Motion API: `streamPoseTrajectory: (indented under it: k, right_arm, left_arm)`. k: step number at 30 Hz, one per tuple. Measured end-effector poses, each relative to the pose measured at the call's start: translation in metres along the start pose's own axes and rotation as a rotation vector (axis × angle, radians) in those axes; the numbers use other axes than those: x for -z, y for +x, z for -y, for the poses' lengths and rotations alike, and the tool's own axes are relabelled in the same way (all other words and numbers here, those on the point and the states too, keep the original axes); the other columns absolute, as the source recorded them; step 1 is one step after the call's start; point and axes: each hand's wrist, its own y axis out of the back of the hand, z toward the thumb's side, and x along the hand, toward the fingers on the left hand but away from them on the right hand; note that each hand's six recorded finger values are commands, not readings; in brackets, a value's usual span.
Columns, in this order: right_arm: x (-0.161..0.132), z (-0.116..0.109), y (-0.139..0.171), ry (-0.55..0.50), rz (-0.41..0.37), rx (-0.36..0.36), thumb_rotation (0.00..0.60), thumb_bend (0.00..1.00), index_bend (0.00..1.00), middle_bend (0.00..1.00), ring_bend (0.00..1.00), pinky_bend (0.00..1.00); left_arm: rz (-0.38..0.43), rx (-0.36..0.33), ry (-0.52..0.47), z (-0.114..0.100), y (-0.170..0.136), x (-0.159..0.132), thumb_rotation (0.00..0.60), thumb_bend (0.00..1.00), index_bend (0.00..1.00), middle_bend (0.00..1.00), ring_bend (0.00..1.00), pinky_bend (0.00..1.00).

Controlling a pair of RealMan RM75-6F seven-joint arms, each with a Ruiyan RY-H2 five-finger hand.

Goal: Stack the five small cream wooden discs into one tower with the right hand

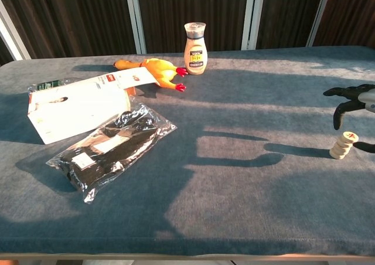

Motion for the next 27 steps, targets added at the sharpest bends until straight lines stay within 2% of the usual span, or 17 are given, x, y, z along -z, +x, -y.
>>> streamPoseTrajectory:
  k: [4, 9, 15, 19, 22, 27]
  right_arm:
    - [0.001, -0.008, 0.009, -0.007, 0.007, 0.045, 0.600, 0.47, 0.41, 0.06, 0.00, 0.00]
    - [0.003, -0.024, 0.038, -0.039, 0.035, 0.119, 0.600, 0.40, 0.22, 0.00, 0.00, 0.00]
    - [0.009, -0.036, 0.100, -0.087, 0.140, 0.176, 0.600, 0.37, 0.17, 0.00, 0.00, 0.00]
    - [0.025, -0.035, 0.140, -0.091, 0.260, 0.236, 0.600, 0.37, 0.12, 0.00, 0.00, 0.00]
    - [0.029, -0.031, 0.150, -0.080, 0.290, 0.235, 0.600, 0.37, 0.11, 0.00, 0.00, 0.00]
    - [0.029, -0.027, 0.146, -0.088, 0.282, 0.212, 0.600, 0.37, 0.11, 0.00, 0.00, 0.00]
  left_arm:
    - [0.000, -0.002, -0.001, -0.001, -0.001, 0.000, 0.600, 0.48, 0.00, 0.00, 0.00, 0.02]
    - [-0.001, -0.005, 0.002, -0.001, -0.001, 0.000, 0.600, 0.48, 0.00, 0.00, 0.00, 0.02]
    - [0.003, -0.007, 0.010, 0.000, -0.002, -0.002, 0.600, 0.48, 0.00, 0.00, 0.00, 0.02]
    - [0.007, -0.004, 0.017, 0.001, -0.001, -0.004, 0.600, 0.48, 0.00, 0.00, 0.00, 0.02]
    - [0.008, -0.004, 0.021, 0.002, -0.001, -0.005, 0.600, 0.48, 0.00, 0.00, 0.00, 0.02]
    - [0.004, 0.000, 0.031, 0.003, -0.004, -0.005, 0.600, 0.48, 0.00, 0.00, 0.00, 0.02]
